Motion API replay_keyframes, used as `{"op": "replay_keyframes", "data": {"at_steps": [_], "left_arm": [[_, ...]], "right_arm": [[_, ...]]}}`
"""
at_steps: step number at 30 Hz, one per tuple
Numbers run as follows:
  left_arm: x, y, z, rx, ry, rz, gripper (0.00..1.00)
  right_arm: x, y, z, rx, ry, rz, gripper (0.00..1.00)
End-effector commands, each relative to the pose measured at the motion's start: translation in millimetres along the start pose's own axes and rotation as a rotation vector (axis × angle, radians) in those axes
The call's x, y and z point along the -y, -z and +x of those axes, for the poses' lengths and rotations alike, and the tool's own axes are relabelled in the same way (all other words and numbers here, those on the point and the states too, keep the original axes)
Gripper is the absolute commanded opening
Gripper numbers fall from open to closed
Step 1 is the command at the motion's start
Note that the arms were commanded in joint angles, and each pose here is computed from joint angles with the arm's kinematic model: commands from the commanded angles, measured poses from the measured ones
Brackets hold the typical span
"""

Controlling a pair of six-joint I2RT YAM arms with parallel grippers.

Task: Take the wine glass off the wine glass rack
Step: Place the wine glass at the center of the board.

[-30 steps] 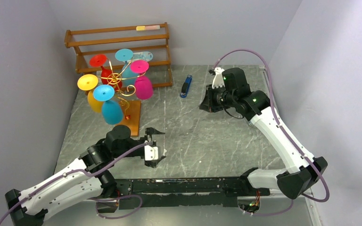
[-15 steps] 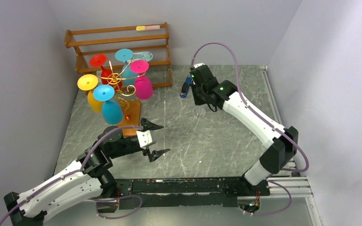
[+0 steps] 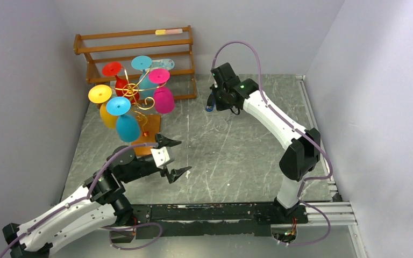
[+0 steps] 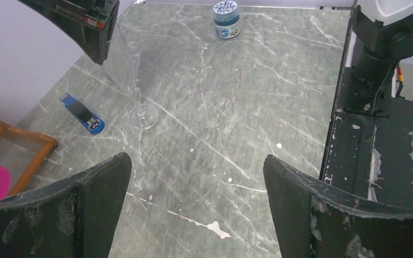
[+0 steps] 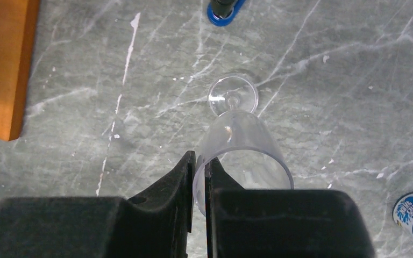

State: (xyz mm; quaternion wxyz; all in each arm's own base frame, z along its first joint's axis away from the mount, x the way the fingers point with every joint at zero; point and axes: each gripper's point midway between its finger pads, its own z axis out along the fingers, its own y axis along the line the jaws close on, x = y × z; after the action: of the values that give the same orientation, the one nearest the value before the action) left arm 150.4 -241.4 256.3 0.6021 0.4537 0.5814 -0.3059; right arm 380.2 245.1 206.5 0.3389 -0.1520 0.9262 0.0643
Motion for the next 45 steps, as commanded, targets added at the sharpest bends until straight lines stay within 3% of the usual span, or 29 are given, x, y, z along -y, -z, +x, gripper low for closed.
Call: {"op": "replay_keyframes", "data": {"at_steps": [1,9,21,25,28,39,45], "left_arm": [[-11.1,1.9,-5.0,-0.011,-0.009,-0.05,0.97],[-14.8,0.2,3.1,-0.05,-0.012,-0.066,0.97],[-17.8,-0.7,7.3,-0.059,-0.018,-0.082,0.97],[-15.1,-2.6,10.0,-0.063,-0.016,-0.067,0.97],[-14.3,-4.3,12.1,-0.076,-0.012,-0.059,0.97],[-19.1,-6.6,17.5,-0.114,0.003,-0.083,0.97],[-28.4,-4.3,11.4,-0.082,0.084,-0.161,0.97]], "right_arm": [[4.3,1.4,-2.4,-0.022,0.005,-0.017,0.0],[7.8,-17.8,5.4,-0.08,0.026,0.012,0.0],[5.4,-16.5,-7.9,-0.084,0.05,0.005,0.18],[3.7,-12.5,-16.4,-0.063,0.047,-0.004,0.22],[7.2,-7.1,-20.6,-0.051,0.062,0.008,0.32],[-1.4,14.1,-40.3,0.028,0.061,-0.053,0.37],[-11.6,33.5,-52.7,0.102,0.03,-0.122,0.42]]}}
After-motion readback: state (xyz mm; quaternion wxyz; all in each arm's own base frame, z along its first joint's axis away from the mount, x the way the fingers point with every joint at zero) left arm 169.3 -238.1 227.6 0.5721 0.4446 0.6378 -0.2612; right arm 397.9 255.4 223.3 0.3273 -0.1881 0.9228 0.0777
